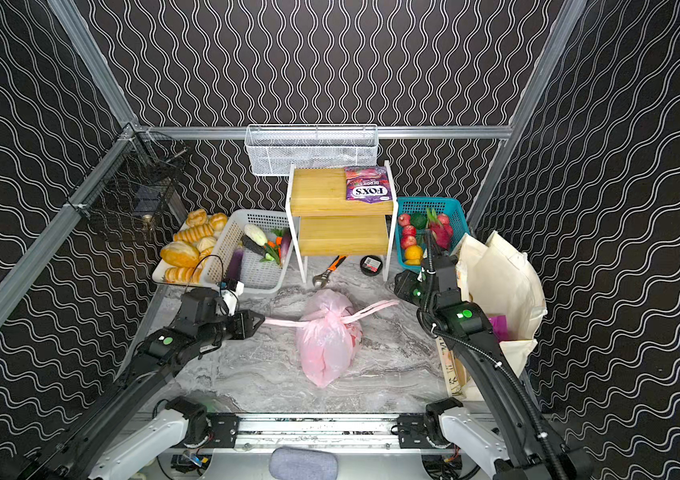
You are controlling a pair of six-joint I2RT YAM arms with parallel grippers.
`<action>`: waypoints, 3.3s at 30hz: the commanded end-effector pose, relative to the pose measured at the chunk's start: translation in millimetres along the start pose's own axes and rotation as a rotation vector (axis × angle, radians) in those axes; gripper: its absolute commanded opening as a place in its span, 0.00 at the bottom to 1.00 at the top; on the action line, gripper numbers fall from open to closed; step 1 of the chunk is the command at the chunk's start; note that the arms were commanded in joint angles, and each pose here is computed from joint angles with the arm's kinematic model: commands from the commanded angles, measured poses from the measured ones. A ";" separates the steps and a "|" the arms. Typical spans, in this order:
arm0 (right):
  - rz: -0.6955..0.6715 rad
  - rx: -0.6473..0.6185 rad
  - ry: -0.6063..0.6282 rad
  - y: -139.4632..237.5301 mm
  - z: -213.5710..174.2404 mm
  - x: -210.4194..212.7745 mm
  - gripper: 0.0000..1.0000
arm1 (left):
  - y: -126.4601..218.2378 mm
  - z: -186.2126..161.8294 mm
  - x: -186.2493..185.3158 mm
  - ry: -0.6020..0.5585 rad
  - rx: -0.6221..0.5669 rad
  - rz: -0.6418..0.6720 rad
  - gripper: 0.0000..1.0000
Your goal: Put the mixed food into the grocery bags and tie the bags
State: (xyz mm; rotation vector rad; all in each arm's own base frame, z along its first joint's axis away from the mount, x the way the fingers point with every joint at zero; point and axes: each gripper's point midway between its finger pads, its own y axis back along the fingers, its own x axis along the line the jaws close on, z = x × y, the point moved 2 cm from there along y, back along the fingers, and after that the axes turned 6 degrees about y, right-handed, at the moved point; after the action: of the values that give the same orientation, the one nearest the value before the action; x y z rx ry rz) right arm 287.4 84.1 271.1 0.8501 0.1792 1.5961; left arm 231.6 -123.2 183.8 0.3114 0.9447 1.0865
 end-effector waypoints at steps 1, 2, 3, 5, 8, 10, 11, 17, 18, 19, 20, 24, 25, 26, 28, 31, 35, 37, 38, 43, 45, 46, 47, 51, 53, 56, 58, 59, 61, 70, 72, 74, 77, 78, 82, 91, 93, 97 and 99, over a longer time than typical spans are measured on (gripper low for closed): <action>0.167 0.014 -0.015 16.2 7.2 31.3 0.53 | 16.7 6.9 11.4 -0.053 -0.042 0.102 0.55; 0.231 0.044 -0.019 16.7 4.2 44.1 0.54 | 21.2 9.5 12.3 -0.065 -0.051 0.120 0.58; 0.276 0.087 -0.031 15.0 -0.8 56.7 0.54 | 25.2 11.5 12.0 -0.085 -0.057 0.129 0.60; 0.301 0.178 -0.025 6.7 -16.5 79.2 0.54 | 28.8 14.3 6.0 -0.144 -0.056 0.108 0.62; 0.276 0.318 0.051 -9.5 -49.1 116.5 0.55 | 32.9 16.7 -2.5 -0.231 -0.036 0.079 0.63; 0.187 0.400 0.067 -23.8 -69.8 126.4 0.56 | 33.7 19.8 -2.9 -0.278 -0.032 0.090 0.65; 0.127 0.411 0.074 -30.0 -75.9 125.4 0.58 | 33.4 21.0 -1.7 -0.296 -0.032 0.102 0.67; -0.092 0.420 0.127 -47.2 -103.8 124.8 0.77 | 24.9 27.2 12.2 -0.318 -0.058 0.182 0.79; -0.110 0.427 0.133 -50.5 -108.8 124.0 0.78 | 22.0 26.6 12.1 -0.314 -0.060 0.174 0.79; -0.133 0.438 0.135 -53.2 -114.5 122.5 0.78 | 19.4 24.9 12.2 -0.308 -0.061 0.165 0.79; -0.150 0.448 0.135 -55.9 -119.0 121.5 0.78 | 16.7 23.8 13.4 -0.299 -0.065 0.162 0.80; -0.149 0.524 0.135 -68.3 -145.1 128.9 0.79 | 14.5 22.8 15.4 -0.295 -0.056 0.171 0.86; -0.144 0.543 0.136 -71.1 -152.3 131.8 0.79 | 13.8 23.3 16.8 -0.293 -0.055 0.180 0.86; -0.146 0.556 0.135 -72.6 -157.4 133.4 0.79 | 13.2 23.2 16.7 -0.295 -0.051 0.180 0.88; -0.180 0.564 0.144 -74.5 -166.6 132.7 0.77 | 11.6 22.6 15.5 -0.296 -0.040 0.173 0.88; -0.196 0.584 0.155 -78.0 -179.1 128.4 0.71 | 11.8 20.0 13.9 -0.287 -0.033 0.158 0.89; -0.217 0.598 0.188 -79.6 -183.6 122.0 0.57 | 11.9 18.7 14.5 -0.280 -0.034 0.156 0.89; -0.220 0.595 0.216 -78.9 -182.3 121.3 0.46 | 12.1 19.2 15.4 -0.279 -0.035 0.163 0.89; -0.217 0.592 0.227 -78.6 -181.4 121.8 0.41 | 12.2 19.4 15.5 -0.279 -0.036 0.164 0.89; -0.151 0.554 0.326 -75.4 -173.2 131.4 0.18 | 14.5 19.6 16.2 -0.275 -0.044 0.171 0.89; -0.115 0.536 0.392 -72.0 -168.7 135.2 0.12 | 16.9 19.8 13.4 -0.283 -0.053 0.154 0.89; -0.095 0.524 0.425 -69.7 -165.9 137.2 0.11 | 19.2 19.8 10.7 -0.291 -0.062 0.139 0.89; -0.077 0.513 0.458 -67.3 -162.8 138.8 0.11 | 21.0 20.2 9.9 -0.296 -0.072 0.133 0.89; 0.007 0.430 0.578 -54.4 -143.9 146.1 0.06 | 29.8 21.8 7.6 -0.303 -0.113 0.124 0.94; 0.057 0.374 0.624 -47.1 -133.3 150.8 0.06 | 31.9 20.4 5.3 -0.302 -0.112 0.109 0.95; 0.113 0.295 0.711 -35.8 -119.2 153.3 0.04 | 32.0 18.5 2.9 -0.297 -0.104 0.091 0.95; 0.153 0.242 0.773 -29.5 -112.8 154.5 0.04 | 31.4 18.1 2.7 -0.290 -0.100 0.088 0.95; 0.187 0.217 0.811 -27.5 -113.2 155.4 0.05 | 31.1 18.5 2.6 -0.287 -0.102 0.089 0.95; 0.277 0.187 0.881 -26.5 -122.1 158.6 0.06 | 29.1 17.7 5.0 -0.283 -0.100 0.097 0.95; 0.292 0.407 0.810 -45.0 -174.0 138.7 0.19 | 26.3 16.5 6.2 -0.286 -0.079 0.105 0.95; 0.258 0.450 0.804 -44.5 -173.2 138.0 0.36 | 24.8 16.7 6.1 -0.288 -0.076 0.103 0.95; 0.245 0.488 0.801 -43.6 -174.0 140.2 0.50 | 23.1 16.6 5.0 -0.292 -0.070 0.096 0.95; 0.228 0.558 0.808 -45.4 -181.8 138.8 0.58 | 19.9 15.9 3.1 -0.300 -0.053 0.084 0.94; 0.213 0.581 0.802 -47.3 -185.1 137.0 0.59 | 19.1 15.4 3.3 -0.299 -0.047 0.084 0.94; 0.113 0.631 0.816 -61.1 -196.3 125.5 0.62 | 18.0 15.1 2.5 -0.300 -0.044 0.077 0.94; 0.083 0.547 0.850 -55.0 -176.5 141.7 0.04 | 18.9 16.4 2.0 -0.310 -0.048 0.079 0.94; 0.047 0.449 0.865 -45.8 -152.8 143.4 0.00 | 19.8 17.2 -0.2 -0.317 -0.050 0.070 0.94; 0.028 0.250 0.874 -12.6 -99.9 148.3 0.00 | 22.1 18.3 -7.5 -0.327 -0.067 0.026 0.92; 0.064 0.148 0.895 11.2 -72.2 153.4 0.00 | 23.2 19.2 -11.7 -0.327 -0.078 0.001 0.92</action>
State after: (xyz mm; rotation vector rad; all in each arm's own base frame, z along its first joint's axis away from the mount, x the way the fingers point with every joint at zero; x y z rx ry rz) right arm 231.5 265.2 248.8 0.3545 1.0133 1.9782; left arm 227.9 -110.8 203.8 0.4636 0.6423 1.0729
